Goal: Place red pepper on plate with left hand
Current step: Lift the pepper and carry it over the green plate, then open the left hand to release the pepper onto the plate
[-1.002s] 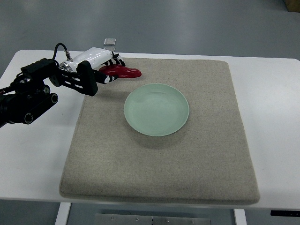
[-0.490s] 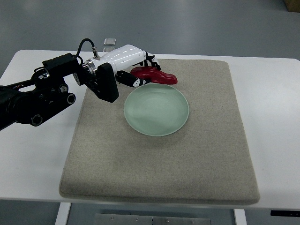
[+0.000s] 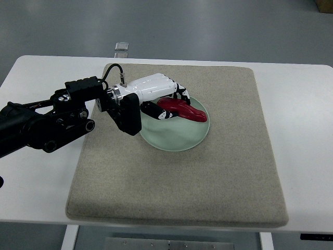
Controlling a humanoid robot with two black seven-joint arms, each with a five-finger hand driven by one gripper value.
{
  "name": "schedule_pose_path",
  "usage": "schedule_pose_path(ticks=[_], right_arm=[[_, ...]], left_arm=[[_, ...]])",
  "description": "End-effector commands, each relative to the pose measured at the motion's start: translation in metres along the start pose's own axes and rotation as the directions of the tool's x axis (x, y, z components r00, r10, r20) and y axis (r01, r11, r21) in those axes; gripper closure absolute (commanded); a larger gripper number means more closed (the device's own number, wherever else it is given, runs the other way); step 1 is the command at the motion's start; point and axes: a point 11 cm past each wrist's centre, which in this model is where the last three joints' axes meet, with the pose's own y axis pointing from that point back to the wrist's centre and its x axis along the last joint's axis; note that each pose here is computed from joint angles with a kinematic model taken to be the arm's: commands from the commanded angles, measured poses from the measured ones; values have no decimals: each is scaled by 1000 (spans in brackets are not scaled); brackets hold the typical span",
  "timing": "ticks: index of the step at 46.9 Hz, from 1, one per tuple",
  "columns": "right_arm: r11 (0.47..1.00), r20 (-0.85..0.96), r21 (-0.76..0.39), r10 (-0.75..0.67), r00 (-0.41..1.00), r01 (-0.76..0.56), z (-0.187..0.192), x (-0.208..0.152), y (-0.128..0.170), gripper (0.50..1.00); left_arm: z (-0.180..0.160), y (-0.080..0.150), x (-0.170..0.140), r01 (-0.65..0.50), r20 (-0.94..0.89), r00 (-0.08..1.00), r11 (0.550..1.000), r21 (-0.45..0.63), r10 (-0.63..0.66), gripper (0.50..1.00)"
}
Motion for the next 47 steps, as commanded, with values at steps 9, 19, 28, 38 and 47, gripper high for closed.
schedule_pose_path(ticks=[9,19,28,38,47], right_arm=[[1000,0,0,0,1000,0,0,0,0,568],[1000,0,0,0,1000,0,0,0,0,568],[1000,0,0,0,1000,0,0,0,0,568],[1000,0,0,0,1000,0,0,0,0,568],[1000,0,0,0,1000,0,0,0,0,568]], left_arm=[[-1,1,-7,40,52,998,999,1,-40,1000],[-2,1,-8,39,53,998,999,2,-39,1000],[-2,2,-9,30,50,998,1000,5,-30,997],[-3,2,-9,23,41,999,1000,7,-23,677],[-3,2,-8,18,36,999,1000,10,-18,544]])
